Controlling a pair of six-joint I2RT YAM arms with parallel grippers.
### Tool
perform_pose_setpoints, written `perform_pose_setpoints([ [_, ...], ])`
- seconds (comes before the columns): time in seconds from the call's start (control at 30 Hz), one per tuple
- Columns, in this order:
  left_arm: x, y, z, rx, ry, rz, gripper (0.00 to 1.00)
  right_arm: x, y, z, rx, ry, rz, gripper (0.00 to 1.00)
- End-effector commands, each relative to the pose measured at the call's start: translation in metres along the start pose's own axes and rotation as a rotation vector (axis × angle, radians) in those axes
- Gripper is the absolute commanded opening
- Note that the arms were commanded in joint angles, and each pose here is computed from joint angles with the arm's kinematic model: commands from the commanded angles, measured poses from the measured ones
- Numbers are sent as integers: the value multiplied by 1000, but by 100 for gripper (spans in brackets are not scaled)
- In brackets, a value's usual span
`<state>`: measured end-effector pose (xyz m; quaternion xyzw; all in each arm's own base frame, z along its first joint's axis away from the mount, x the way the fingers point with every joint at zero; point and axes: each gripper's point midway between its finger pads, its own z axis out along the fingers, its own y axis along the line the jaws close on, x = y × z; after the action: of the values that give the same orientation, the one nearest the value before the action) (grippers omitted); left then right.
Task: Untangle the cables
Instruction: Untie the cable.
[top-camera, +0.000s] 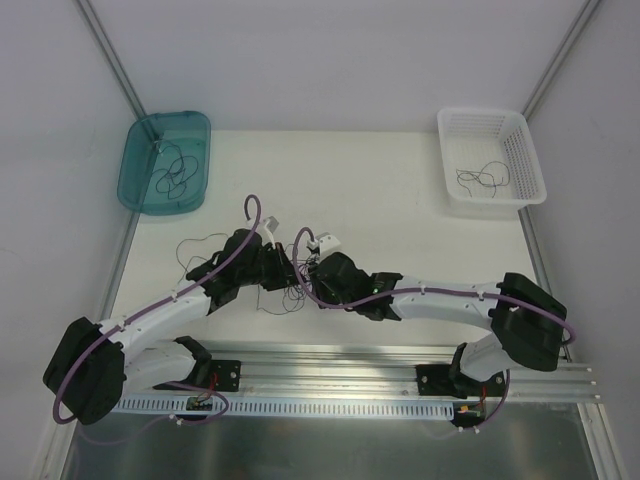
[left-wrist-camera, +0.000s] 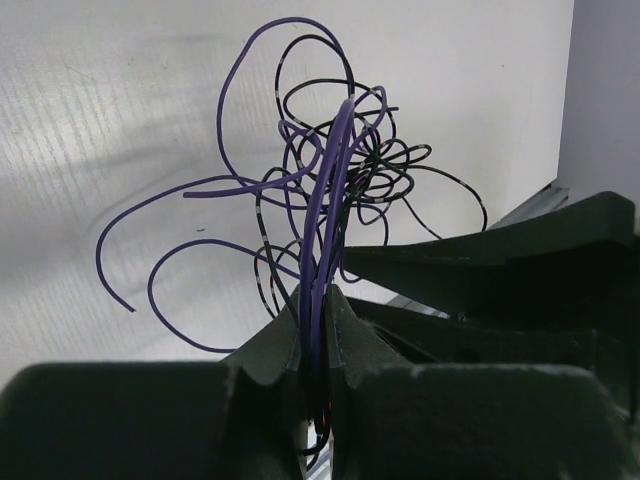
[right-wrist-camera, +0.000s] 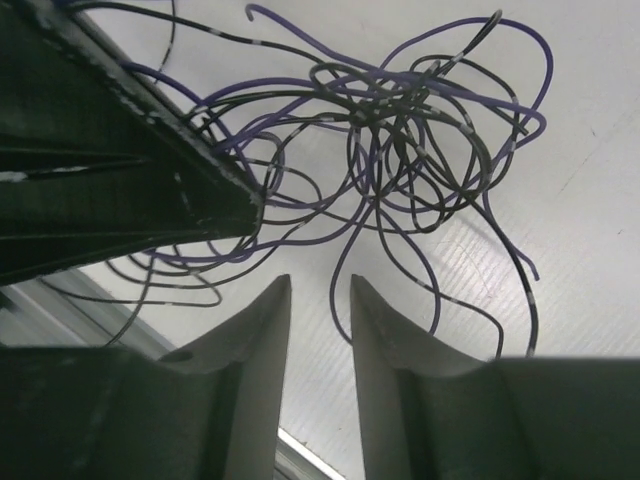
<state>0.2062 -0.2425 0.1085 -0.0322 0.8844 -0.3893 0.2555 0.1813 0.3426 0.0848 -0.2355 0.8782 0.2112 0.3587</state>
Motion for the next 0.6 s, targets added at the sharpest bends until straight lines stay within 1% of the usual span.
perform_pose_setpoints([
  [0.0, -6, -21, -6, 75, -22, 23, 0, -17, 2, 4, 11, -37, -8, 30],
  [0.07, -8, -21, -8, 78, -31, 35, 0, -16, 0, 3, 14, -36, -5, 23],
  [0.1, -7, -20, -7, 72, -30, 39, 0, -17, -2, 3, 17, -39, -5, 13],
  [0.2, -9, -8, -7, 24, -53, 53, 0, -20, -7, -10, 30, -46, -18, 1],
  [0.27, -12, 9, -5, -52, -76, 69, 0, -15, -15, -19, 47, -35, -37, 1],
  [0.3, -14, 17, -5, -83, -84, 70, 0, -26, -15, -31, 36, -69, -29, 1],
  [0.33, -19, 22, -4, -110, -104, 80, 0, -23, -22, -37, 50, -57, -35, 1],
  [0.4, -17, 40, -4, -176, -92, 73, 0, -34, -31, -58, 57, -101, -28, 1],
  [0.47, -22, 52, -5, -209, -102, 57, 0, -33, -43, -72, 75, -98, -40, 1],
  [0.5, -22, 57, -5, -221, -98, 53, 0, -37, -55, -85, 93, -115, -22, 1],
  [0.57, -26, 65, -8, -240, -106, 38, 0, -40, -75, -95, 132, -126, 6, 1],
])
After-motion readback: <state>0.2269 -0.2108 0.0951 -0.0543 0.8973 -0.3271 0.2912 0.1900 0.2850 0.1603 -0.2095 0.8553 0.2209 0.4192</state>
